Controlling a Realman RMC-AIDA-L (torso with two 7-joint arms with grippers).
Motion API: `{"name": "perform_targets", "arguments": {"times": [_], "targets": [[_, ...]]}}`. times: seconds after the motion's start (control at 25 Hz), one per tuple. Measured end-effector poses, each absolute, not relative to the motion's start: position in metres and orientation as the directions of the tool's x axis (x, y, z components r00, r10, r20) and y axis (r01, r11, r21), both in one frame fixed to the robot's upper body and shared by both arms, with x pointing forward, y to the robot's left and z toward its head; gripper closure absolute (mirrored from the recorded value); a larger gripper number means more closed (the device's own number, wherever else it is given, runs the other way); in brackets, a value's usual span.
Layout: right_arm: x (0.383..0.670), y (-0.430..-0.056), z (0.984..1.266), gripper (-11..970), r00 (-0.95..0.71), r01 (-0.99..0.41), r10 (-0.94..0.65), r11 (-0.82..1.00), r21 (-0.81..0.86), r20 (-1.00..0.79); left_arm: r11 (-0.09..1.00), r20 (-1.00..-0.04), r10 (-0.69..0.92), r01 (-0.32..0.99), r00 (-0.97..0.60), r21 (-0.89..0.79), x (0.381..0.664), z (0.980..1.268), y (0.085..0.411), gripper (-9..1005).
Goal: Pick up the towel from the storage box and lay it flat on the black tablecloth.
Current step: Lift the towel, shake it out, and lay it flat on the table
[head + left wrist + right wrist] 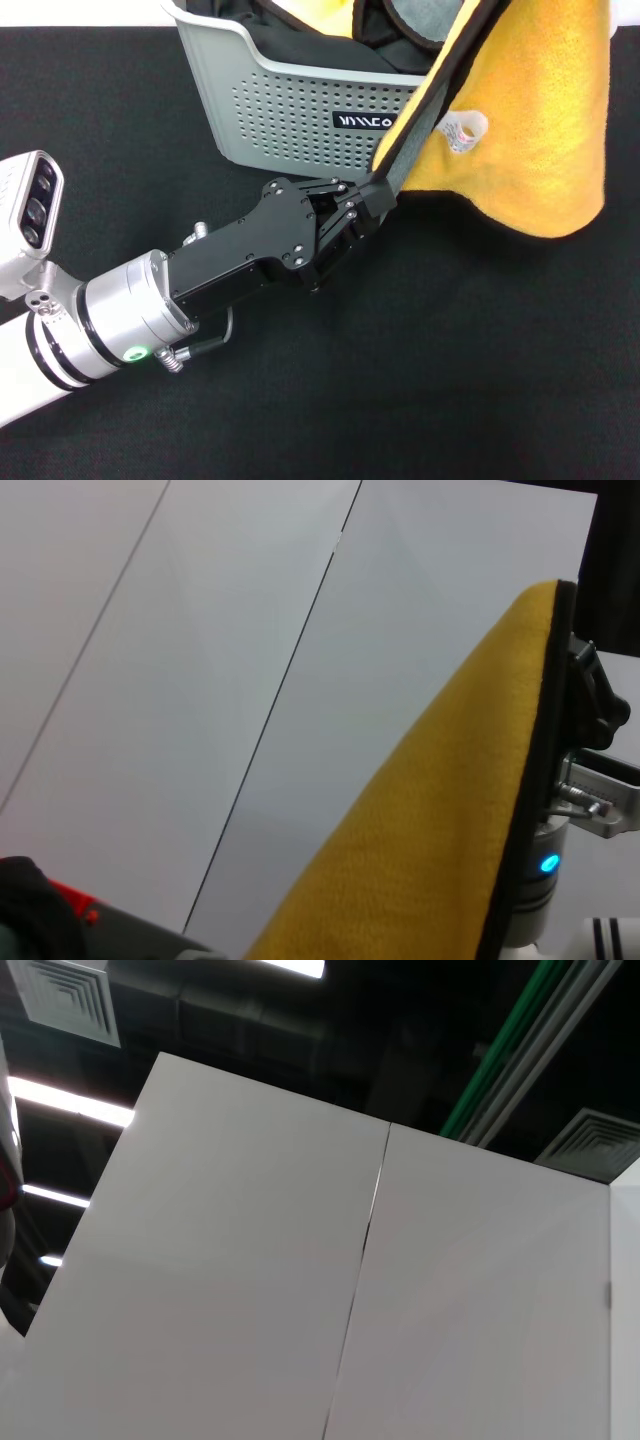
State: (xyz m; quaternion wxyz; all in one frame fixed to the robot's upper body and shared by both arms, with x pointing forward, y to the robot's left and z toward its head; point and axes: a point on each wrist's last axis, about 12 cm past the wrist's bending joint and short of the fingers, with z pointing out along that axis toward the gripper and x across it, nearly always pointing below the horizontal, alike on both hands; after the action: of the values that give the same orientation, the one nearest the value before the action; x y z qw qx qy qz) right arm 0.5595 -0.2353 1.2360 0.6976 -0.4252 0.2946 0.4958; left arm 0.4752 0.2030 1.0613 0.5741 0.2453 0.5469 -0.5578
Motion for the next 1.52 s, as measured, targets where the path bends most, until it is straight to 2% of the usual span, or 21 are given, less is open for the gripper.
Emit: {"name": "perform_targets", "arguments": {"times": [0.8, 1.08, 1.32, 1.52], "targets": [[0.560, -0.239, 1.241, 943, 0.354, -0.935, 0.453, 0.162, -0.315, -0.818, 0.359, -0.909, -0.371, 0.874, -0.188, -0.327, 0.482, 1.057, 0.209, 969], [0.555, -0.242, 1.234, 943, 0.336, -0.942, 0.454, 0.170, -0.289, -0.825, 0.359, -0.905, -0.388, 0.875, -0.175, -0.324, 0.482, 1.059, 0.213, 975], [0.546, -0.236, 1.215, 943, 0.257, -0.966, 0.431, 0.136, -0.220, -0.865, 0.344, -0.882, -0.460, 0.895, -0.103, -0.284, 0.471, 1.074, 0.247, 993], [0.528, -0.229, 1.199, 943, 0.182, -0.983, 0.398, 0.088, -0.160, -0.899, 0.282, -0.865, -0.500, 0.936, -0.044, -0.211, 0.448, 1.087, 0.280, 992]]}}
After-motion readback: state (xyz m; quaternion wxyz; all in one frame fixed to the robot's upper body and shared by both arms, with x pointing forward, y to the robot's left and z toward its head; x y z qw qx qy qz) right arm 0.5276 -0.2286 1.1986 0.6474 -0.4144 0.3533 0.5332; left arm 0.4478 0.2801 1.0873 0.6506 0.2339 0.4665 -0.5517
